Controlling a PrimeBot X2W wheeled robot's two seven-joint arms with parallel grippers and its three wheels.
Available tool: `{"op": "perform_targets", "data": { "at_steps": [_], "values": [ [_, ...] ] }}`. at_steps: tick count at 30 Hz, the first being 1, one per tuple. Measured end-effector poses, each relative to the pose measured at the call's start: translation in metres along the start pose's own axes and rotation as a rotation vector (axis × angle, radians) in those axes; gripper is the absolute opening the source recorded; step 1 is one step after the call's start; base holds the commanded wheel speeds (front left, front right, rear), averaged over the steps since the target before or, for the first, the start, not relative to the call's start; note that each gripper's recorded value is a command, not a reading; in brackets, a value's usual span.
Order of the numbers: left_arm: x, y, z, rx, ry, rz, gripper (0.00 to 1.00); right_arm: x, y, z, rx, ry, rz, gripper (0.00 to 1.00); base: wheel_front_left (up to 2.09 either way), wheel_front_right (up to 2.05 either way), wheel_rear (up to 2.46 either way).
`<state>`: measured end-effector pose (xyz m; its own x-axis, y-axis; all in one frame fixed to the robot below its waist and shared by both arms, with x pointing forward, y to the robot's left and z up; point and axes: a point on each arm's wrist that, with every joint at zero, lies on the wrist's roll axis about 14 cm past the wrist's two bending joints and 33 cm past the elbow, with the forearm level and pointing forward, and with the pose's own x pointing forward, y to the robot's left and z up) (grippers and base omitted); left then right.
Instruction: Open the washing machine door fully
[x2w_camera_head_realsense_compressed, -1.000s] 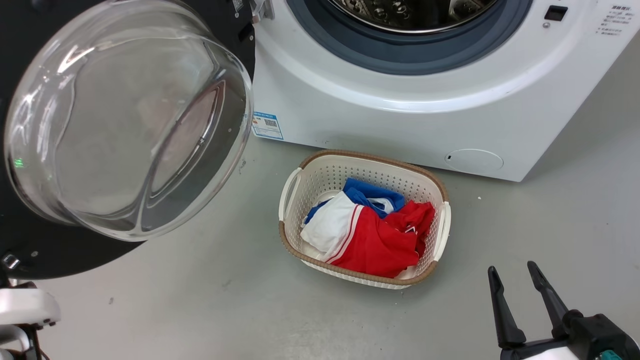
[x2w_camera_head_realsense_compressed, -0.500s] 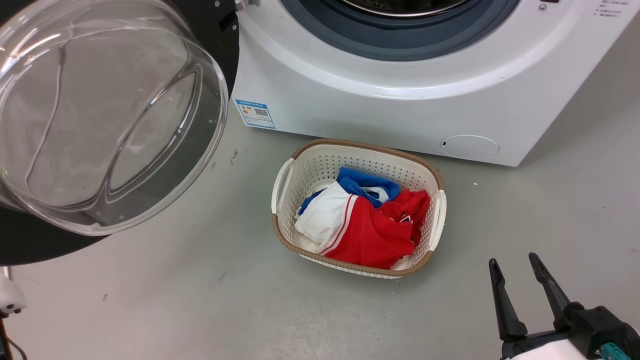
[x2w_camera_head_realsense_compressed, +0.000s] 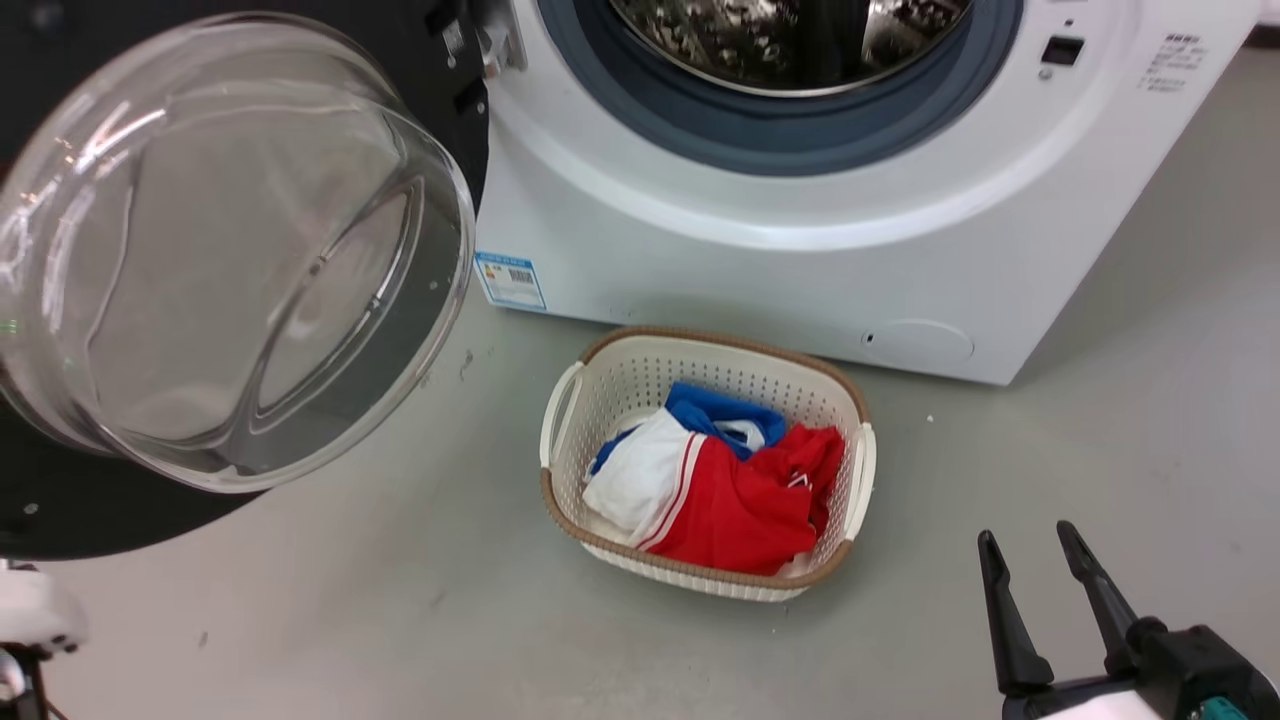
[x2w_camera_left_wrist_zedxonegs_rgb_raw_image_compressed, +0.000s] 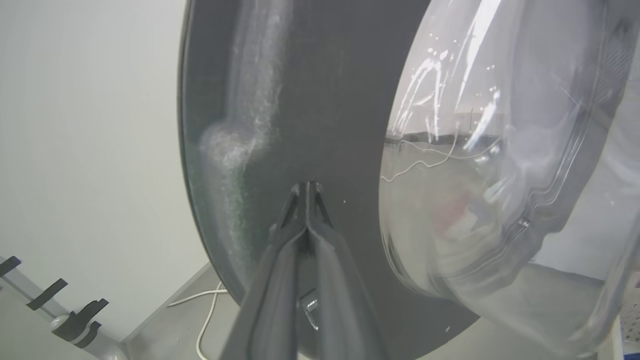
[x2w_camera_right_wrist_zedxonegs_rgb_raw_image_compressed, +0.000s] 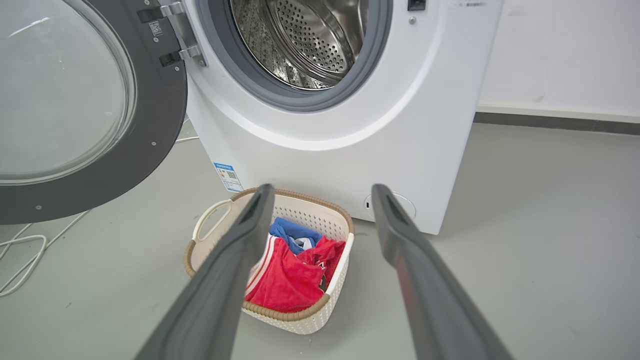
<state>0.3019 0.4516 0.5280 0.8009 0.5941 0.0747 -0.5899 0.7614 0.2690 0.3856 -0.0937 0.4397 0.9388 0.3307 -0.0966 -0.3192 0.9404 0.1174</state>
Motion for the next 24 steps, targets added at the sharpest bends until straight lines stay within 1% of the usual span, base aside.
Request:
{"op": "perform_targets", "data": {
  "at_steps": [5, 10, 14, 18, 24],
  "values": [
    [-0.019, -0.017, 0.022, -0.015, -0.079, -0.055, 0.00, -0.011, 0.001, 0.018, -0.015, -0.049, -0.010, 1.00, 0.00, 0.00, 0.00],
    [-0.040, -0.040, 0.050, -0.057, -0.176, -0.123, 0.00, -0.024, 0.000, 0.038, -0.039, -0.107, -0.025, 1.00, 0.00, 0.00, 0.00],
    [-0.057, -0.066, 0.067, -0.080, -0.233, -0.200, 0.00, -0.034, -0.002, 0.054, -0.059, -0.154, -0.039, 1.00, 0.00, 0.00, 0.00],
    [-0.071, -0.092, 0.083, -0.124, -0.281, -0.275, 0.00, -0.044, -0.008, 0.067, -0.068, -0.197, -0.066, 1.00, 0.00, 0.00, 0.00],
    [-0.087, -0.132, 0.093, -0.194, -0.297, -0.389, 0.00, -0.057, -0.016, 0.076, -0.068, -0.228, -0.102, 1.00, 0.00, 0.00, 0.00]
  ]
}}
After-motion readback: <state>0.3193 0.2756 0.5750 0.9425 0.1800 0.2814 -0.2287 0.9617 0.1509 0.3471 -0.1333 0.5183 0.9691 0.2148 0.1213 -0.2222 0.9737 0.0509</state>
